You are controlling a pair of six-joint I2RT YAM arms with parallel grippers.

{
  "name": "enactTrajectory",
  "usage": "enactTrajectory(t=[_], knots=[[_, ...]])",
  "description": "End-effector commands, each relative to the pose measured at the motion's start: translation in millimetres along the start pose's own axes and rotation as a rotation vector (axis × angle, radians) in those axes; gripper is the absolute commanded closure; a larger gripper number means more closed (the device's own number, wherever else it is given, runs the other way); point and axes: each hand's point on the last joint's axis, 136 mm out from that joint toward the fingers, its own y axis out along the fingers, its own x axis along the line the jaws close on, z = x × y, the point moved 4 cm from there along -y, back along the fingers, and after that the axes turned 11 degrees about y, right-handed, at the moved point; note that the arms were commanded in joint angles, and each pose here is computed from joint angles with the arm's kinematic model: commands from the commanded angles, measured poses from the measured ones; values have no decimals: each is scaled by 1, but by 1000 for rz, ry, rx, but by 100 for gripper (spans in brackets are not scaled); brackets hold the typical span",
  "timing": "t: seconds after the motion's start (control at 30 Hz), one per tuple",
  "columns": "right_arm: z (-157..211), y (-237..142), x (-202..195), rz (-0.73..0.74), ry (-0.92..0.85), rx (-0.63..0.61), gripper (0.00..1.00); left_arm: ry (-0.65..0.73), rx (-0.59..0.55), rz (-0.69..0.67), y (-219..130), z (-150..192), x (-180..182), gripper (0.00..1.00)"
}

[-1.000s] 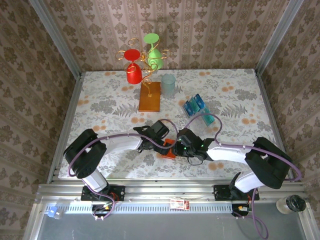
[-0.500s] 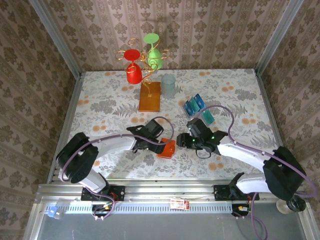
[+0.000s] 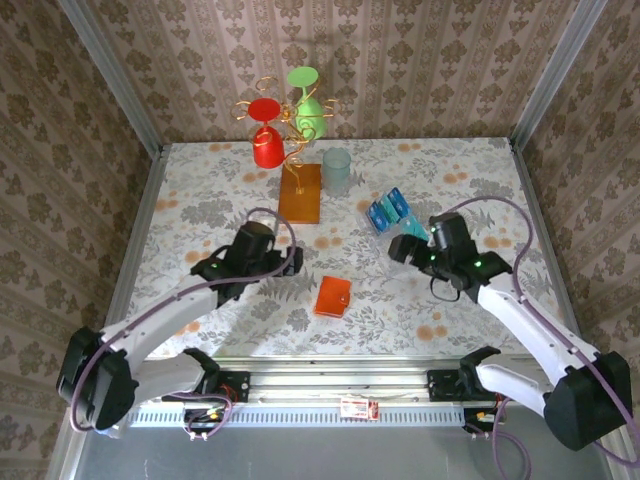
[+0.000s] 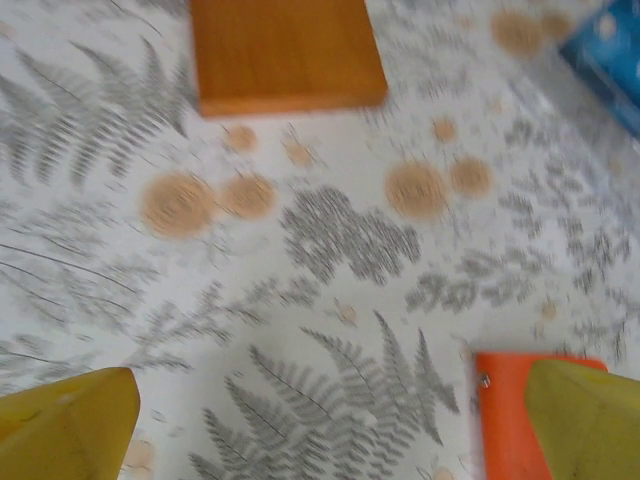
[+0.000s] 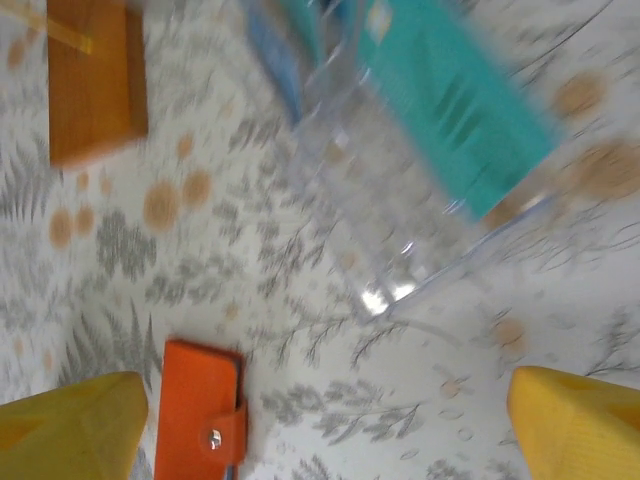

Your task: Put the credit cards into the card holder

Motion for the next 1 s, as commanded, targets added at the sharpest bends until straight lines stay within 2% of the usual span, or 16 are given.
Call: enactTrajectory(t=[0.0,0.1,0.23,0.43,0.73,0.8,0.97], knots=[[-35,-22,-8,76,14,-108,0,3,-86,-82,-20,-26,25,0],[-70,-30,-11,114,59,-203,0,28,-161,-164,-35,-48,49,0],[-108,-19,-22,201,121,-274,0,48,-272,-285,-47,-71,84,0],[-152,10,-46,321,157,-483,0,13,-271,-401,-42,-79,131,0],[-160,40,-89,601,-31,-562,0,-26,-208,-511,-18,-52,175,0],[-156,46,-95,608,-67,-562,0,-21,-195,-531,-16,-42,181,0],[-140,60,-97,507,-130,-545,0,24,-173,-583,-11,-22,189,0]])
